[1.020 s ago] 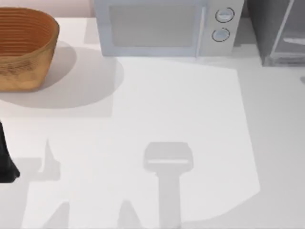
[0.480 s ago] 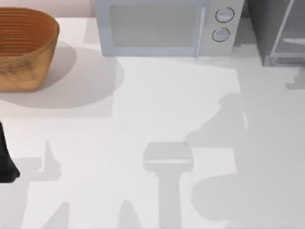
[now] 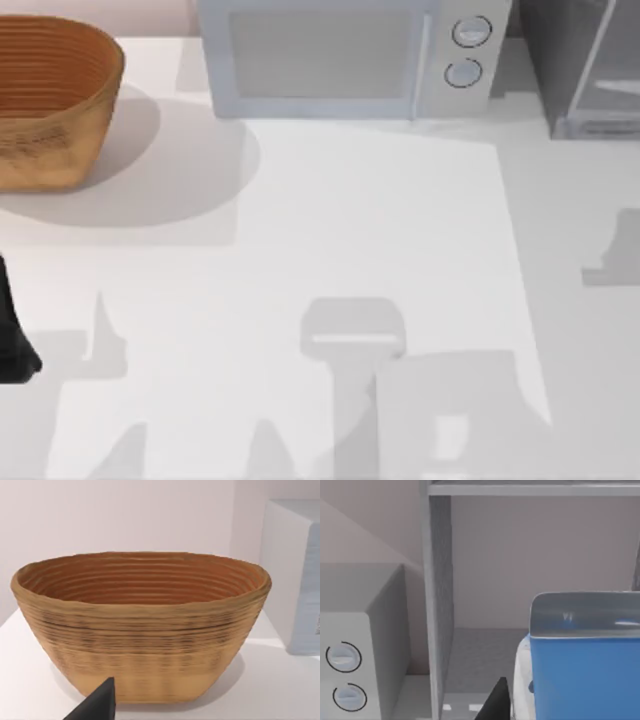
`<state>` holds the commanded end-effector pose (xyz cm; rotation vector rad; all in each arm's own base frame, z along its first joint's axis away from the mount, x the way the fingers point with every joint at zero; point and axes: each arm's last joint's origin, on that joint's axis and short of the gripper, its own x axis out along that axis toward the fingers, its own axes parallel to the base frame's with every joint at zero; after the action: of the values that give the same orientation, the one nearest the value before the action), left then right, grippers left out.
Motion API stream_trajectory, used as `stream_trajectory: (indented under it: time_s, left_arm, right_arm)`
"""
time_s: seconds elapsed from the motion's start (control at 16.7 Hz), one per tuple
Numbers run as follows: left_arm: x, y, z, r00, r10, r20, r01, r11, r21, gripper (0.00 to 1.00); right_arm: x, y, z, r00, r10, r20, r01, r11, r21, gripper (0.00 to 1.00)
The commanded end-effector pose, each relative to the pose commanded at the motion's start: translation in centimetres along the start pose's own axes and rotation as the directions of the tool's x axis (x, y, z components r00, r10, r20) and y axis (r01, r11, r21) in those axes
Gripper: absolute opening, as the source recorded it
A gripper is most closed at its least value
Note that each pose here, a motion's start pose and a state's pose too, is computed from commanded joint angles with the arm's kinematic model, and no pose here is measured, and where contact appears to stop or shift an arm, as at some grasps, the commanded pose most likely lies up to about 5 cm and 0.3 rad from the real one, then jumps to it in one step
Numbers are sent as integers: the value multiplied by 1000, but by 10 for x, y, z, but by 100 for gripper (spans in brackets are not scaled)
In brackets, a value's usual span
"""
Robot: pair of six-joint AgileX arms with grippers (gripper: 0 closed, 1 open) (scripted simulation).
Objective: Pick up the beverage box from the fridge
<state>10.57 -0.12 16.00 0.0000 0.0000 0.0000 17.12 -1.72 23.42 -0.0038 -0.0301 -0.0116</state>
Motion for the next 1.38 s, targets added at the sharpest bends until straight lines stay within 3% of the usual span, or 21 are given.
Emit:
stream_trajectory:
  time_s: [0.24,0.6,1.08,1.38]
  left_arm:
    - [0,0,0,1000,0,0,0,1000,0,100]
    - [0,0,0,1000,0,0,0,1000,0,100]
    - [0,0,0,1000,0,0,0,1000,0,100]
    - [0,0,0,1000,0,0,0,1000,0,100]
  right_arm:
    - [-48,10,-31,1000,5,2,-5,1000,4,0]
    - [-67,15,-70,1000,11,-28,-11,1000,4,0]
    - [-68,15,-72,999,11,-31,-10,1000,6,0]
    - [-60,21,-63,997,57,-42,-57,998,8,0]
